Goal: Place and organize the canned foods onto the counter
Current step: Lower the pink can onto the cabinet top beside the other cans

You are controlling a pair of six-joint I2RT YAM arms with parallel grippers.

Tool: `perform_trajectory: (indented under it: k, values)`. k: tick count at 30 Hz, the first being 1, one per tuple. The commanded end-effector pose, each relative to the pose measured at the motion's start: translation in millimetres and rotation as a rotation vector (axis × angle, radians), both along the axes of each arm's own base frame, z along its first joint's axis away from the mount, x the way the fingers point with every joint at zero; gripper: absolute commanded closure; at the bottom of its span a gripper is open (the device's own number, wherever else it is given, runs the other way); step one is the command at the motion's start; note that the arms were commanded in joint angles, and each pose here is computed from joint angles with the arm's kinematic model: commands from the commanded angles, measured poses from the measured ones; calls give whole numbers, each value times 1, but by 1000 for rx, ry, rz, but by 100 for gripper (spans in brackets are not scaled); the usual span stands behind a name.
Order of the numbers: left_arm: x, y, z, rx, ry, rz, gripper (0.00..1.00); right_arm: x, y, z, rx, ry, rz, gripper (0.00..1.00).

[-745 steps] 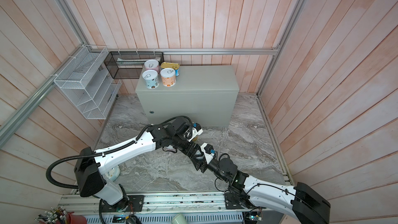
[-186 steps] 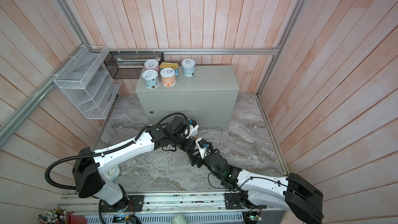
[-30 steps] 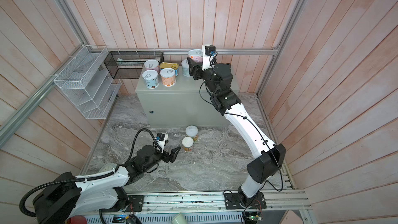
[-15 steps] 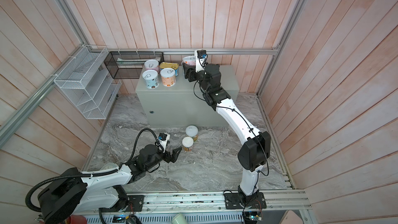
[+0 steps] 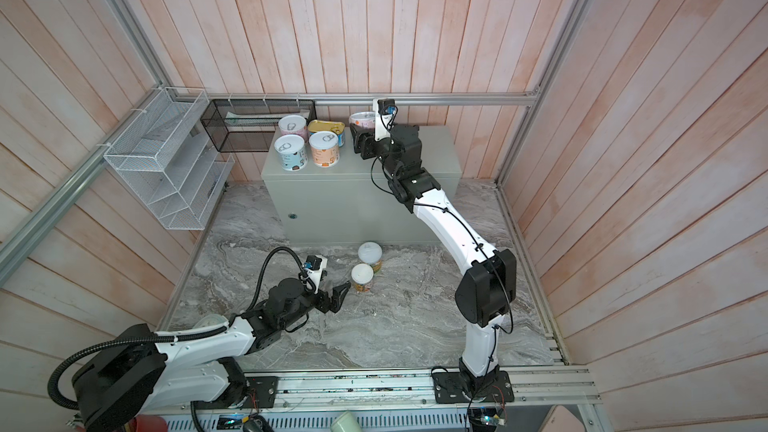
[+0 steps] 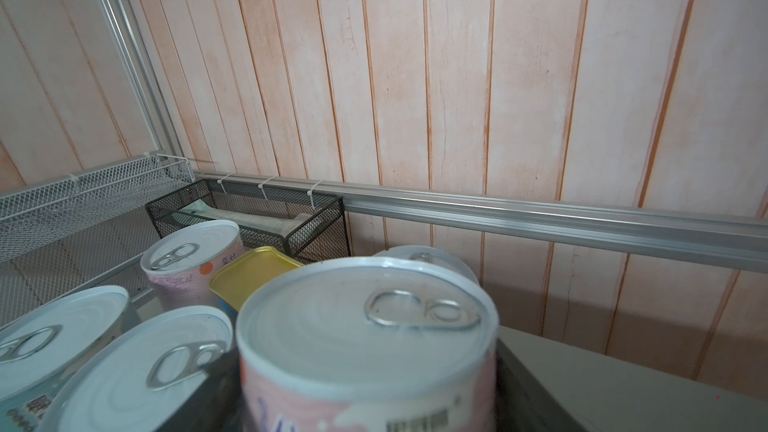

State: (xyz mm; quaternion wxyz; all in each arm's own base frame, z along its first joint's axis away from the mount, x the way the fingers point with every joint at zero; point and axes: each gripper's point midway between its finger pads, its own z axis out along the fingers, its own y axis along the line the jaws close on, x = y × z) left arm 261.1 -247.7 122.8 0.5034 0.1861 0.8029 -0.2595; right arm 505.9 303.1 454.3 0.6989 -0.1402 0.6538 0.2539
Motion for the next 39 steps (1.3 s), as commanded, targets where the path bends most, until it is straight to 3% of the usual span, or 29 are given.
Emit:
perform_trajectory:
  k: [1, 21, 25, 28, 39]
  values:
    - [6, 3, 12, -7, -30, 30, 0, -14, -2, 30, 68, -79, 18, 32]
    - [8, 1, 7, 3, -11, 31, 0, -21, 10, -15, 24, -30, 19, 25]
    - [8, -1, 5, 1, -4, 25, 0, -21, 9, -21, 21, 2, -1, 9]
    - [8, -2, 3, 2, 5, 25, 0, -31, 7, -24, 23, 2, -8, 3]
    - [9, -3, 1, 8, 12, 23, 0, -65, -22, -17, 23, -26, -66, 2]
